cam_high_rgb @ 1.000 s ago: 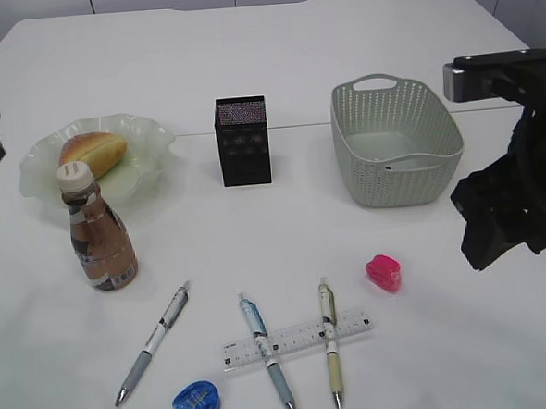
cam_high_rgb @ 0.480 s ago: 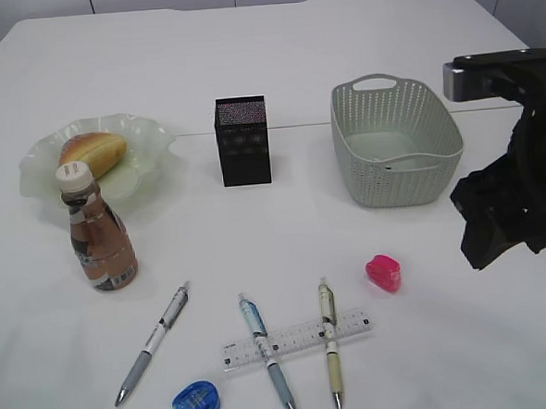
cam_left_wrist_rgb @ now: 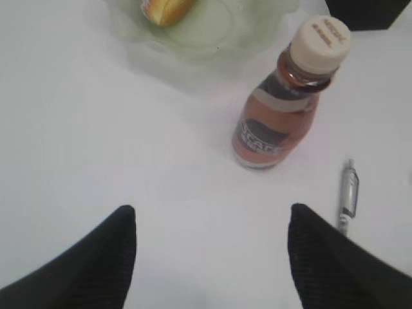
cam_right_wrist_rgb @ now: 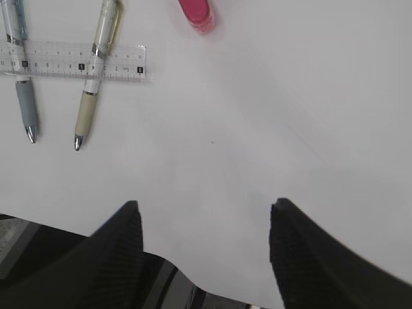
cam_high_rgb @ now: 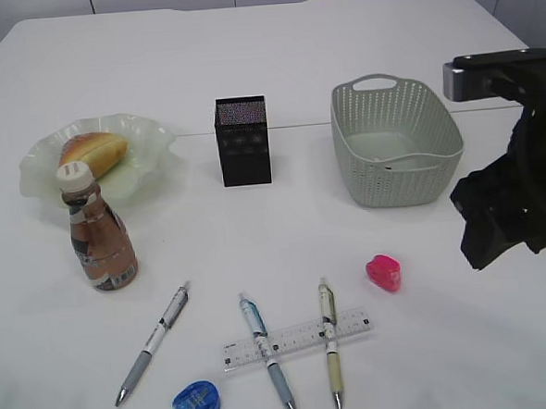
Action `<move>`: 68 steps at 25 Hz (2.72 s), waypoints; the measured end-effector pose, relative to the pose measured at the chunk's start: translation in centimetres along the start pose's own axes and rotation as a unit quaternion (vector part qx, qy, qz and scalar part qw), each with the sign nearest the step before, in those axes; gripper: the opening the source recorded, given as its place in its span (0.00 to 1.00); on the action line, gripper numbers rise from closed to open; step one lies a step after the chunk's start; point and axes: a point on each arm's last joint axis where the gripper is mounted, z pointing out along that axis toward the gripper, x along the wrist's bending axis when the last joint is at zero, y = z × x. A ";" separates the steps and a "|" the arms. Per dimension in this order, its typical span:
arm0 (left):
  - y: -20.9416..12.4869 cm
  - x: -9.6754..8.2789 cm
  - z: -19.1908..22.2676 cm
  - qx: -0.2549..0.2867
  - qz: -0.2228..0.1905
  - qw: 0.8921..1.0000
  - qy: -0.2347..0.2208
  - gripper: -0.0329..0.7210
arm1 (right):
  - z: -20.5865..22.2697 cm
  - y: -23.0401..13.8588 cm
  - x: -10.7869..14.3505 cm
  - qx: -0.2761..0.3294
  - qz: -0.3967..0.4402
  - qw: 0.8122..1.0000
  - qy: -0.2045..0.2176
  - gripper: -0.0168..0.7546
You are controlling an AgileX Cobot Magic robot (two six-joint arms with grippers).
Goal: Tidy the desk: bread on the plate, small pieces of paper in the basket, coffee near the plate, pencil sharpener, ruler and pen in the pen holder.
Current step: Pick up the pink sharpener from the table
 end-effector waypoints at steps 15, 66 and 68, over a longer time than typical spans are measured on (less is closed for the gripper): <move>0.2 -1.2 -4.5 0.249 0.015 0.968 -0.036 0.69 | 0.5 0.9 0.0 -0.015 -0.025 1.000 0.000 0.62; 0.4 -1.5 -4.4 0.239 0.010 0.970 -0.048 0.68 | 16.4 11.6 0.0 0.111 -0.064 0.992 -0.022 0.61; 0.4 -1.5 -4.4 0.239 0.010 0.970 -0.048 0.68 | 16.7 11.6 0.0 0.114 -0.064 0.991 -0.022 0.61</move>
